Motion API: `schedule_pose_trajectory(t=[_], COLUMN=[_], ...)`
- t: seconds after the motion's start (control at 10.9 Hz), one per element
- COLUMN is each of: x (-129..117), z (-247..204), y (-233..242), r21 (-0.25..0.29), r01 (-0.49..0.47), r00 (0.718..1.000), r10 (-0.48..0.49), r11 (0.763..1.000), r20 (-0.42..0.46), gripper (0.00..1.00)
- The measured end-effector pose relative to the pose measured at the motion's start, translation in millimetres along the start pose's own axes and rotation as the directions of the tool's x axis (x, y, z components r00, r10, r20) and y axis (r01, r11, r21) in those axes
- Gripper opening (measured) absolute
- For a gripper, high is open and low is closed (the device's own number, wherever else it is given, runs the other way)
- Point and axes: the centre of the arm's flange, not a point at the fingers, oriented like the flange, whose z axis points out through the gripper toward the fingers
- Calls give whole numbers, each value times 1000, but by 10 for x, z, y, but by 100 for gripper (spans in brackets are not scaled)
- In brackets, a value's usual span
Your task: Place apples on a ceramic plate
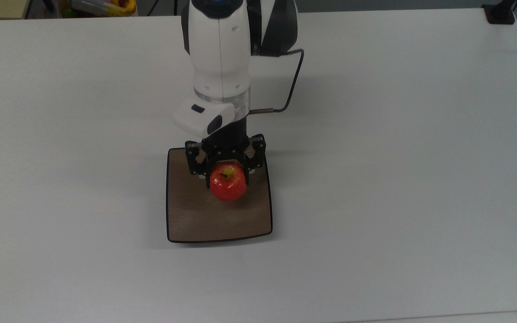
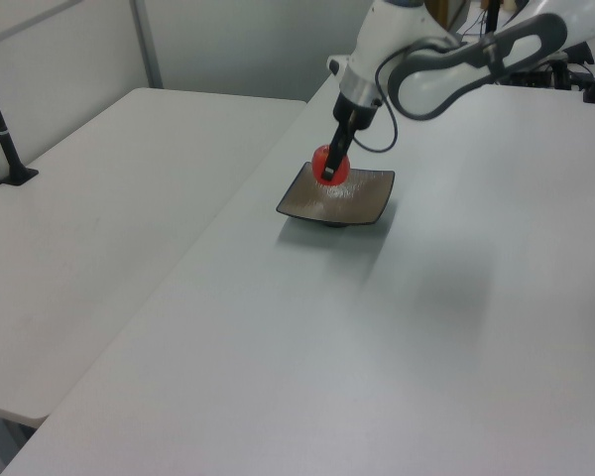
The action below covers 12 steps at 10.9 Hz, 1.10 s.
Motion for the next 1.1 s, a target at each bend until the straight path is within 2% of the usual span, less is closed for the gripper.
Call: schedule_pose_trajectory(t=[0.55, 0.92, 1.1], x=[-240, -249, -256], z=[557, 596, 611], y=[-26, -27, -28], r21=[1, 1, 2], r01=[9, 10, 10], r00=[1000, 1000, 1000], r10=[-9, -10, -10], r11=[1000, 1000, 1000], r20=[-23, -27, -24], gripper=[74, 74, 80])
